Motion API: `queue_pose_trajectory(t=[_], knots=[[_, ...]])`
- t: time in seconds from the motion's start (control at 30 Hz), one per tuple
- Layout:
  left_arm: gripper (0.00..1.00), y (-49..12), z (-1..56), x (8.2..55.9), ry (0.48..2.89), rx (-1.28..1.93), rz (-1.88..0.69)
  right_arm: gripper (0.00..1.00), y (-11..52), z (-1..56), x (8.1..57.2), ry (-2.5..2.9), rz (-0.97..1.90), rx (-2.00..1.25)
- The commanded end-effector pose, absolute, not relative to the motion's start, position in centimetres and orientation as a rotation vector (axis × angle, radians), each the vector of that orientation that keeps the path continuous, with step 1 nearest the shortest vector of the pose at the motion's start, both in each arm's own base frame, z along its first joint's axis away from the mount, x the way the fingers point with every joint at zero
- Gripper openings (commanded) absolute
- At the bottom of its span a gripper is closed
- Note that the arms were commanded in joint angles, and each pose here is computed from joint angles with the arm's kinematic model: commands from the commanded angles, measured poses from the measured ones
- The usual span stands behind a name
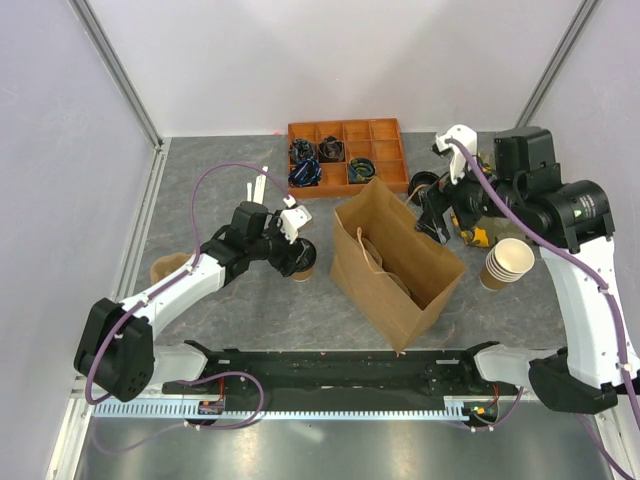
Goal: Pack the takeout coffee
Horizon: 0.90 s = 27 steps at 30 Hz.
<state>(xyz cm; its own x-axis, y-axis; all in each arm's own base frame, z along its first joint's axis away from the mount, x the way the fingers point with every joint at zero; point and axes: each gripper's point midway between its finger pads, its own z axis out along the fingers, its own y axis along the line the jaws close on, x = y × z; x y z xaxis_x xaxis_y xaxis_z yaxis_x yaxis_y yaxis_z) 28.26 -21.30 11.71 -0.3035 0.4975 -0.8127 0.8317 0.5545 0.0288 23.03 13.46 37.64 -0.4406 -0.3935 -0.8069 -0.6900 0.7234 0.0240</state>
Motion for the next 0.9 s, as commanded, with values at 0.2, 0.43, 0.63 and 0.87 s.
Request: queue_pose_trajectory(t=[0.2,0.43,0.63,0.87], knots=[[0.74,-21.9,13.4,28.7,1.889,1.059,-0.535,0.88,13.6,33.0,25.1,2.114,0.408,-0.856],[0.74,-21.6,13.6,28.3,1.879,1.054,-0.528,0.57,14.5,31.2,25.9,2.132,0.453,-0.882],[0.74,-21.2,13.3,27.8,1.882,1.05,-0.52,0.23,15.4,31.5,27.0,2.093,0.476,-0.921],[0.76,-20.6,13.3,27.4,1.87,1.049,-0.498,0.0,16.8,33.8,28.7,1.96,0.49,-0.995]])
